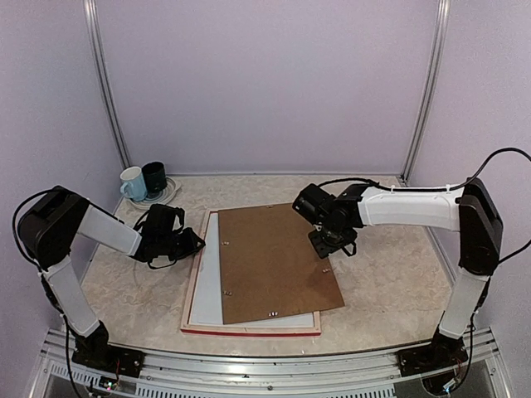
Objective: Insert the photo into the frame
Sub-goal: Adjust the backboard on the frame body.
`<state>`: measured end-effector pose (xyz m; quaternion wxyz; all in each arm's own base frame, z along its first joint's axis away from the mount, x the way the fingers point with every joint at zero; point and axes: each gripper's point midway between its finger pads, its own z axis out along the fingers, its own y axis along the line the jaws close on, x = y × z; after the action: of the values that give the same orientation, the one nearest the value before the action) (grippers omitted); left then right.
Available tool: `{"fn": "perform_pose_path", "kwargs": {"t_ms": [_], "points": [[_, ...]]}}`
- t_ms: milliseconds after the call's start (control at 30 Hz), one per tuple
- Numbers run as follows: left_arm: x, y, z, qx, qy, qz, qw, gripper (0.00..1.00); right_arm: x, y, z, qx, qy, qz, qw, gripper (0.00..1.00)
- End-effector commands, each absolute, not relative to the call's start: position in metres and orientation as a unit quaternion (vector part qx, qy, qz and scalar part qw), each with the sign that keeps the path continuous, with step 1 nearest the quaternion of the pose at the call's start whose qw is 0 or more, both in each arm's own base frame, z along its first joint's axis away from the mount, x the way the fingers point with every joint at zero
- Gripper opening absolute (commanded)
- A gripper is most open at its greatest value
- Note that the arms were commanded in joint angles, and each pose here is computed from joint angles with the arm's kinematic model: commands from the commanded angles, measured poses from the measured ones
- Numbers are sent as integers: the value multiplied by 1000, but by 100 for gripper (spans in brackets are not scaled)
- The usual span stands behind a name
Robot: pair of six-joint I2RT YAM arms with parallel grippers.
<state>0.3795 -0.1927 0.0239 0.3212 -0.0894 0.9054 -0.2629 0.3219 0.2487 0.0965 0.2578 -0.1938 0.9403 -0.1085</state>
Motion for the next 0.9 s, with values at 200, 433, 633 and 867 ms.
{"fn": "perform_pose_path", "kwargs": {"t_ms": [200, 433, 633, 867], "points": [[356, -202, -3, -93, 917, -293, 253, 20, 428, 239, 90, -153, 936, -137, 288, 56], [355, -201, -4, -97, 916, -296, 252, 20, 470, 235, 83, -123, 935, -146, 300, 56], [355, -201, -5, -97, 917, -296, 250, 21, 480, 239, 71, -130, 936, -150, 291, 56], [355, -201, -4, -97, 916, -298, 250, 21, 483, 230, 59, -126, 938, -158, 281, 56]]}}
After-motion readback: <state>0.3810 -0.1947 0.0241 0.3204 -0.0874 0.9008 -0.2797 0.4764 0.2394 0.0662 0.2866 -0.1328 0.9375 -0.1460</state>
